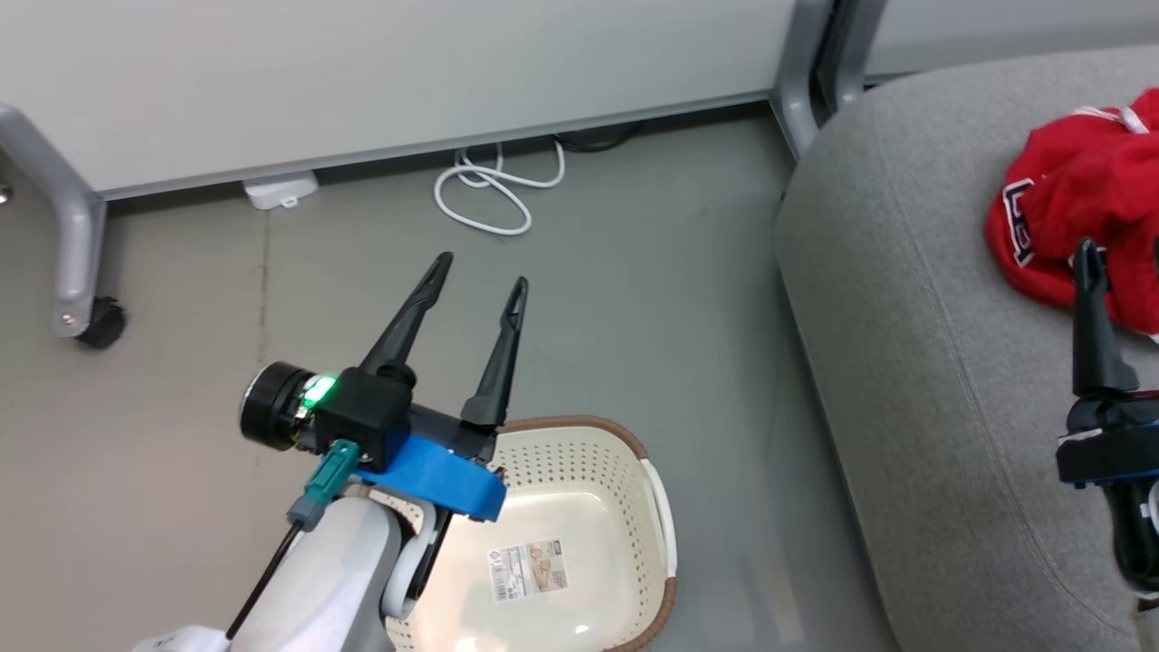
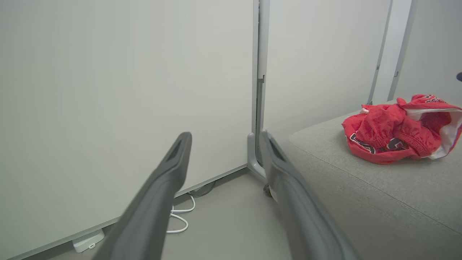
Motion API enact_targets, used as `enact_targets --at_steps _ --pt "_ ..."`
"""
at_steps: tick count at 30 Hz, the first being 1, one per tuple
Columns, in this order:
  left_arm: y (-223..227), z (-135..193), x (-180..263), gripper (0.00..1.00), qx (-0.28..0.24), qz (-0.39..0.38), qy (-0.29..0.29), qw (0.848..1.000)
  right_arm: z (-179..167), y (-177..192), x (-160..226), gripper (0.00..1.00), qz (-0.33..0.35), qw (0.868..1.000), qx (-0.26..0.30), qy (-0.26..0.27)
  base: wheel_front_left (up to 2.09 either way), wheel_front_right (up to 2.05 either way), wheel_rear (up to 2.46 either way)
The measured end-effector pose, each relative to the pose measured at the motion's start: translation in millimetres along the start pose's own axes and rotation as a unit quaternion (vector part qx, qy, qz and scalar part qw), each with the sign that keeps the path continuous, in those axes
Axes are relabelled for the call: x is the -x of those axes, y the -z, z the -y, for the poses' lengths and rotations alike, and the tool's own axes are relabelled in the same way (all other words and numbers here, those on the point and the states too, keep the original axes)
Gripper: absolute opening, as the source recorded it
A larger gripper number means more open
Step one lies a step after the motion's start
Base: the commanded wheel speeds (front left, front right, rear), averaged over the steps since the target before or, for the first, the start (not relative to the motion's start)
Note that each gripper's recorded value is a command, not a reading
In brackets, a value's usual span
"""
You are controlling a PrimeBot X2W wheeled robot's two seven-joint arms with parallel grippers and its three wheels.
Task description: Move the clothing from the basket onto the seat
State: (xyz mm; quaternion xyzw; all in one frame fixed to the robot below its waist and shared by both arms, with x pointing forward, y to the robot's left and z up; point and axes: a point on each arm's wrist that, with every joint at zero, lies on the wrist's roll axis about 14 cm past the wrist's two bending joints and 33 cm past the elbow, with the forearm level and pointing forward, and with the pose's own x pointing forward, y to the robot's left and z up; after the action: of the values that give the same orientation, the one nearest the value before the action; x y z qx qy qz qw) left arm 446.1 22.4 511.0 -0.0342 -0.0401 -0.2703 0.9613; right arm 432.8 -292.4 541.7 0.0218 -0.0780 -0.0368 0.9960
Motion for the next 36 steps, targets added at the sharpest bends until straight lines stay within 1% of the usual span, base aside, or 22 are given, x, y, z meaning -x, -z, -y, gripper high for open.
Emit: enact_targets --at_steps 7,14,20,26,36 --pt "-19 -38 34 1.00 -0.018 0.016 -0.075 0.997 -45 -10 0 1.00 0.023 0.998 -0.024 -0.044 0.00 0.00 0.00" --pt "-30 -55 65 1.00 -0.025 0.026 -0.121 0.992 -74 -15 12 1.00 0.032 0.996 -0.039 -0.068 0.00 0.00 0.00" --pt "-35 -63 87 1.00 -0.028 0.032 -0.150 0.988 -82 -18 28 1.00 0.034 0.996 -0.042 -0.073 0.00 0.00 0.00" --pt "-38 -70 102 1.00 -0.028 0.037 -0.173 0.984 -80 -18 43 1.00 0.033 0.996 -0.041 -0.068 0.00 0.00 0.00" --pt "-37 -71 121 1.00 -0.028 0.036 -0.191 0.980 -83 -18 59 1.00 0.032 0.997 -0.039 -0.065 0.00 0.00 0.00"
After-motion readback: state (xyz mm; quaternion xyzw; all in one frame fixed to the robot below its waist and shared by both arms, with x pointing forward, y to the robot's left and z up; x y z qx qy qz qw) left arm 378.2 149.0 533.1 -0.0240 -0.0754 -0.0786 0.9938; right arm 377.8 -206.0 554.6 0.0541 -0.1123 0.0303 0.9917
